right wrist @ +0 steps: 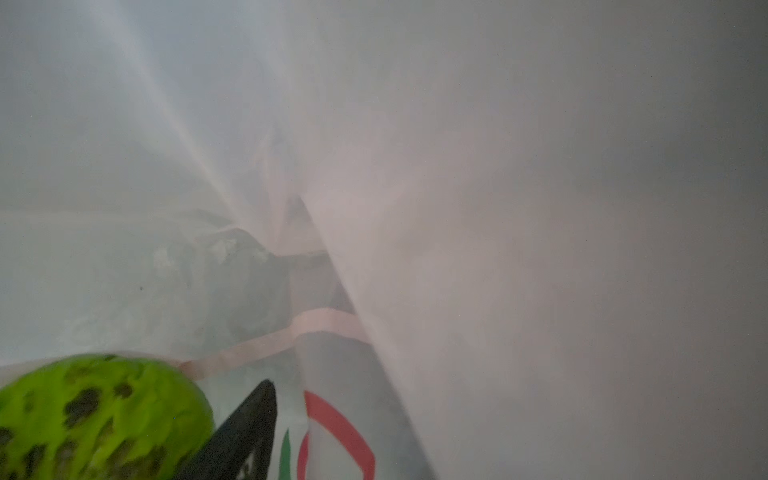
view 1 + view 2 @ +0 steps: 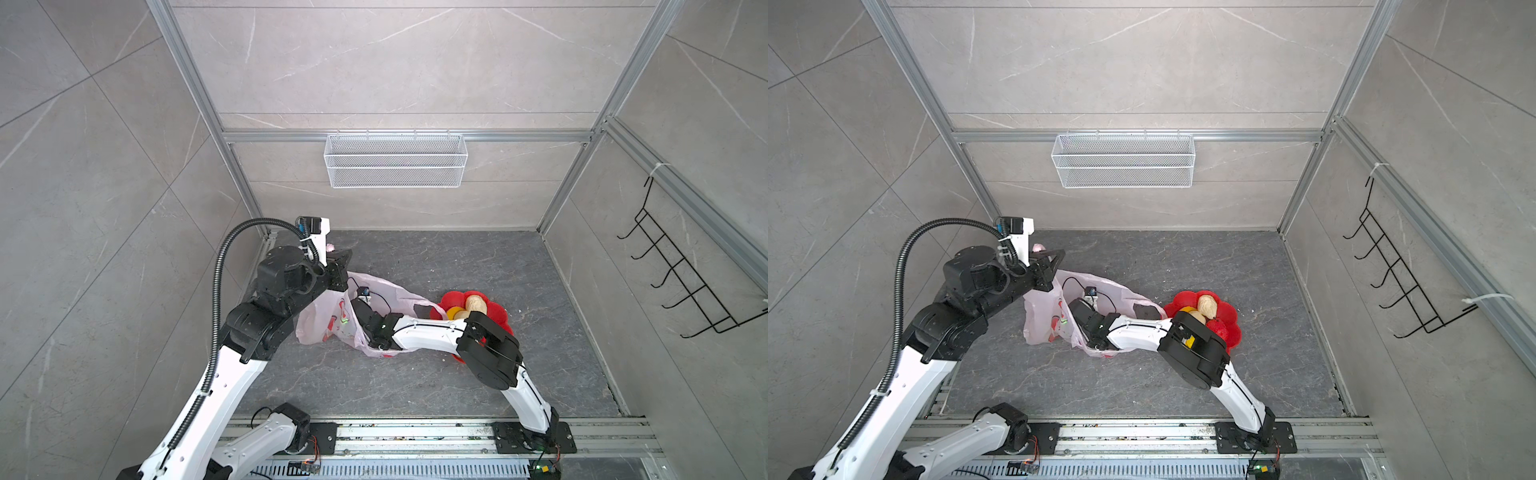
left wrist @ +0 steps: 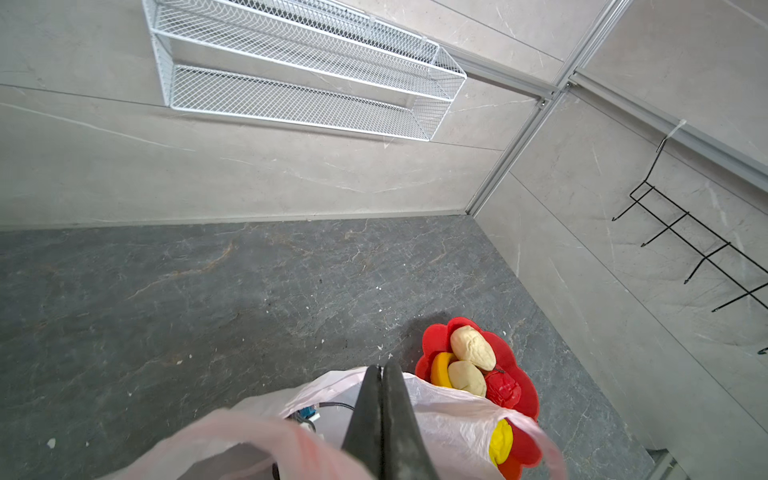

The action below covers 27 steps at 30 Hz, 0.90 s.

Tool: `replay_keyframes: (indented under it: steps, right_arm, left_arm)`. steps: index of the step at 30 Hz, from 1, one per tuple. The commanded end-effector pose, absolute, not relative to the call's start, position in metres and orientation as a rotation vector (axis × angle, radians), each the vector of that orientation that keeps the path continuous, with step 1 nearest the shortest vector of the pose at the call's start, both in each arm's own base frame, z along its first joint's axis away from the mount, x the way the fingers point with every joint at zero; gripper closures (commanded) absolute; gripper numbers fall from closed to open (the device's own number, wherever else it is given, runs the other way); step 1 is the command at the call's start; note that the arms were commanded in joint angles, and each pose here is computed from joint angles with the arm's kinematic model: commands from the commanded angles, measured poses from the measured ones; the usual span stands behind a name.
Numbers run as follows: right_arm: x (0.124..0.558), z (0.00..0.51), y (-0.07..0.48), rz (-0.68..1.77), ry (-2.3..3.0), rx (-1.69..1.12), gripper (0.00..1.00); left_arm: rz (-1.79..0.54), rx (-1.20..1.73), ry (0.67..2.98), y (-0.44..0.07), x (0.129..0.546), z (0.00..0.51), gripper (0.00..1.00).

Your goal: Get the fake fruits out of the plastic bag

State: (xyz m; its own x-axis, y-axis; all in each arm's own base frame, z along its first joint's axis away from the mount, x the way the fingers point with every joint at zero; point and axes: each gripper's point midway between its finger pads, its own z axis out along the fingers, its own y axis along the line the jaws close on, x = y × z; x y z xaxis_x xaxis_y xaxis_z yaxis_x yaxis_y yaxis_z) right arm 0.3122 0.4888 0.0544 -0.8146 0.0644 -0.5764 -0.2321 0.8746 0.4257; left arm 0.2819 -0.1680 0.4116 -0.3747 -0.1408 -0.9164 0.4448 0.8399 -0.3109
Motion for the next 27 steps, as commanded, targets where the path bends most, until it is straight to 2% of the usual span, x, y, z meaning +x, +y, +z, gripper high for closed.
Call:
replay_keyframes:
  steps: [1, 13, 20, 27]
  right_arm:
    - [0.316, 0.076, 0.476, 0.648, 2.395, -0.048, 0.3]
    - [0.326, 0.109, 0.438, 0.484, 2.285, -0.062, 0.3]
    - [0.304, 0.112, 0.473, 0.663, 2.345, -0.3, 0.29]
    - [0.287, 0.113, 0.488, 0.7, 2.403, -0.456, 0.27]
  left_arm:
    - [-0.638, 0.289, 1.783, -0.172, 0.28, 0.431, 1.0]
    - [-0.603, 0.089, 1.958, -0.129, 0.237, 0.361, 1.0]
    - [-0.579, -0.128, 2.094, -0.085, 0.186, 0.317, 1.0]
    - [-0.541, -0.341, 2.325, -0.062, 0.144, 0.264, 1.0]
